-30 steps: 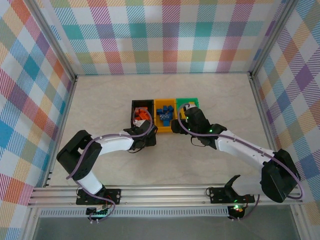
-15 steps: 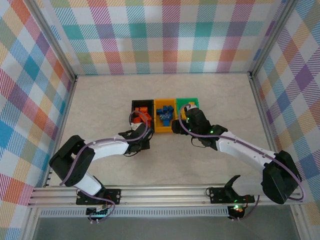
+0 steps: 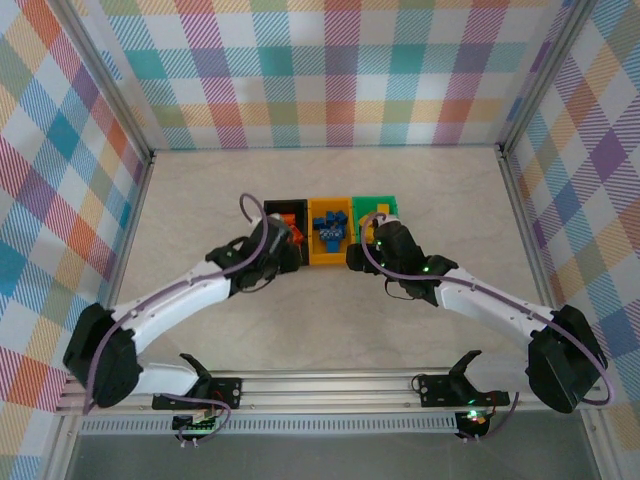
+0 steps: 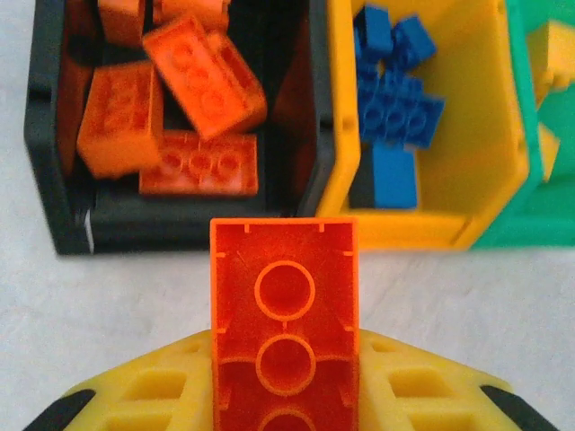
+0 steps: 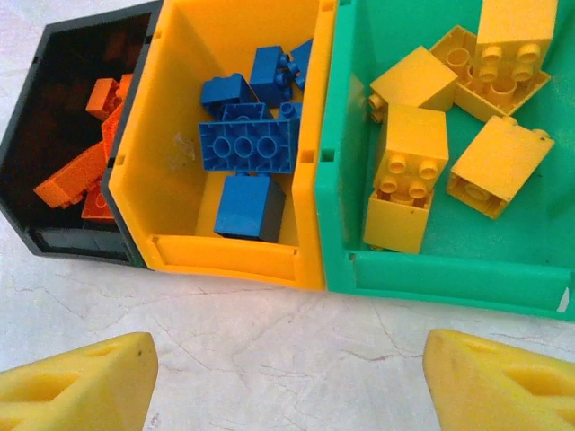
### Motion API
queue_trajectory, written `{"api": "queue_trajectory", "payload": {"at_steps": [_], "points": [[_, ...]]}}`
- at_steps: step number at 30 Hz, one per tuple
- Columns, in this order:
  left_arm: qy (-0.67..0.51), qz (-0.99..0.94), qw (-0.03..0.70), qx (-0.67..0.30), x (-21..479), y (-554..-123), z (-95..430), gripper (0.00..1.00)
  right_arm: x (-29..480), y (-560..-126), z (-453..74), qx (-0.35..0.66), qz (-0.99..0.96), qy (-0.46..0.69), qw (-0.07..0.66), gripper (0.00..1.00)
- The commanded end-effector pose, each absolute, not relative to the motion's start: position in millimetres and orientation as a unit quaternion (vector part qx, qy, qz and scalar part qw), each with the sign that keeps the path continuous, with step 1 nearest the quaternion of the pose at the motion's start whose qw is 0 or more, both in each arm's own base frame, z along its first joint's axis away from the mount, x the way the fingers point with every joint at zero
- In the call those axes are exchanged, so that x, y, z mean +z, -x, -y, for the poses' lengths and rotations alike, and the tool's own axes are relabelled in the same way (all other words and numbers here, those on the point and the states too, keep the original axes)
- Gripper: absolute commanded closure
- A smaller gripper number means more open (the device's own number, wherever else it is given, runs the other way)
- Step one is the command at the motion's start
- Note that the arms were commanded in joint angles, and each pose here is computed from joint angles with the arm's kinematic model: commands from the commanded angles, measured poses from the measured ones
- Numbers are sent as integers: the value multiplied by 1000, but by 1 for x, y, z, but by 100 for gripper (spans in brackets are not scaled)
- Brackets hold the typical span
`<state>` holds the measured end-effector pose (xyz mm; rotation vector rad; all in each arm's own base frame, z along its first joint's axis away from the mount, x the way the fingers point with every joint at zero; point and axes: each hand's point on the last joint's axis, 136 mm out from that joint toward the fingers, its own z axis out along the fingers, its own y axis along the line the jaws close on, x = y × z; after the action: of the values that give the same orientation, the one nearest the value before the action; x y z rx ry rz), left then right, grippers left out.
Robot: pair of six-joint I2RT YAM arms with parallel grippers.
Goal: Sort the legos into containers by color
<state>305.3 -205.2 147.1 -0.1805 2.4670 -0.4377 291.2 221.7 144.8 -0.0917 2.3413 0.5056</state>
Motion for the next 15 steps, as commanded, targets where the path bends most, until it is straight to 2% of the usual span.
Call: {"api": "queue_trajectory", "payload": {"at_steps": [1, 7, 11, 12, 15], "points": [[65, -942, 291, -155, 139, -335, 206, 79, 152, -292, -218, 201, -904, 23, 377, 22], [79, -945, 293, -122, 133, -394, 209, 79, 154, -289, -215, 201, -903, 23, 379, 22], [83, -948, 289, -101, 125, -418, 208, 78, 155, -288, -213, 201, -902, 23, 381, 22], [83, -950, 285, -97, 121, -421, 208, 75, 156, -287, -213, 201, -902, 24, 381, 21], [83, -951, 281, -97, 117, -426, 210, 52, 160, -287, -211, 202, -900, 23, 385, 20]]}}
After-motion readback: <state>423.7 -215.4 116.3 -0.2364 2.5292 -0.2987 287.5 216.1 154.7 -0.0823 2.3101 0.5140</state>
